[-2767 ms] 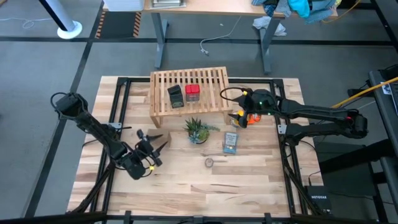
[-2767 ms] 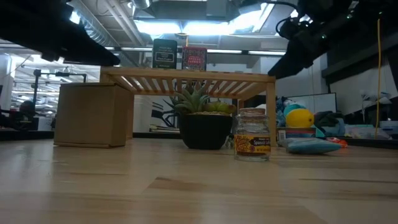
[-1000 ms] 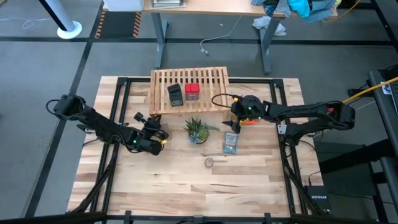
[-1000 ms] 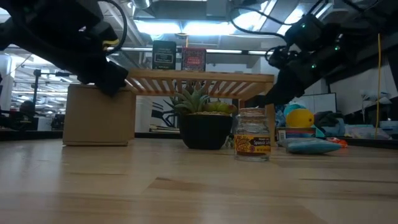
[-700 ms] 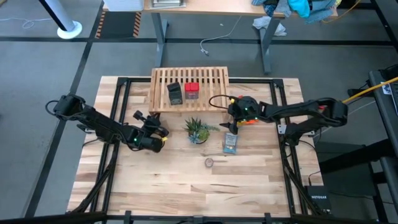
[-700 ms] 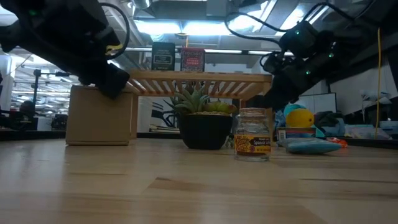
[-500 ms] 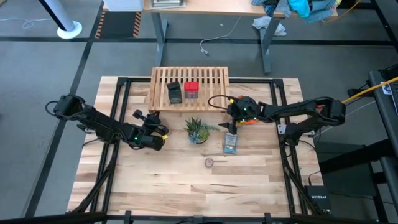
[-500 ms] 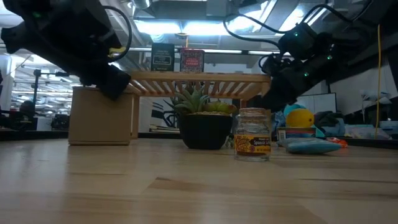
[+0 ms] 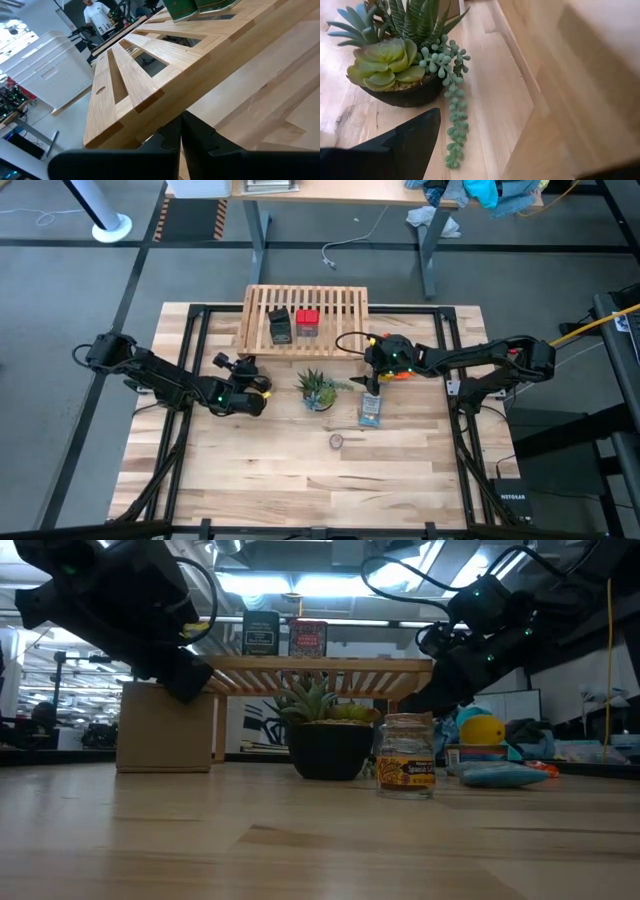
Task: Shelf spices
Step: Adjust the shelf
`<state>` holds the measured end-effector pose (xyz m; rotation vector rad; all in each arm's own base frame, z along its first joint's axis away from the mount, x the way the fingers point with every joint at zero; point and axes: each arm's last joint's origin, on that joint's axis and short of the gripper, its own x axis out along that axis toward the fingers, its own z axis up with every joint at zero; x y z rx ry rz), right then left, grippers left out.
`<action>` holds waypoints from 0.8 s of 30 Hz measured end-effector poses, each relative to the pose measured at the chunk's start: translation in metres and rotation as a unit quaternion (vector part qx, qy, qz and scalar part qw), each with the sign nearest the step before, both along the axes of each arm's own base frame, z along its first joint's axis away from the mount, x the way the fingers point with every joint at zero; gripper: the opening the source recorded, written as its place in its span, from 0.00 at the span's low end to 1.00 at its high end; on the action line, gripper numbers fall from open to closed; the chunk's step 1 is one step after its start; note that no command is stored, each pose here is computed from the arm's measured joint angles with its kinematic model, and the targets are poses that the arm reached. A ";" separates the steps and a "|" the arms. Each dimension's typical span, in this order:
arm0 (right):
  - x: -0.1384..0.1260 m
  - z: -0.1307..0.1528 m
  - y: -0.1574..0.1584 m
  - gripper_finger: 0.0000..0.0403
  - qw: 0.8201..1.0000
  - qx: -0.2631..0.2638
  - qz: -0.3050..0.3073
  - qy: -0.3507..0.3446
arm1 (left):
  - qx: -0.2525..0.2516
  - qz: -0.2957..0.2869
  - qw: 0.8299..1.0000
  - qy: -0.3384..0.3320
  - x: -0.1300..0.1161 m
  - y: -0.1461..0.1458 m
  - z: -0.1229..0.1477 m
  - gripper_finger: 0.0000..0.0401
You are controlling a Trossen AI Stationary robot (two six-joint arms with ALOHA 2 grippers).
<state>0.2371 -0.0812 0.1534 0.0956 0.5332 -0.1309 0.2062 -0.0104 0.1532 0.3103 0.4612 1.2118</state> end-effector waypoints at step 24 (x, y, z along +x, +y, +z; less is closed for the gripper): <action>-0.011 0.025 0.004 0.93 0.999 -0.015 -0.001 -0.034 | 0.001 -0.124 0.987 -0.105 -0.029 -0.049 0.048 0.01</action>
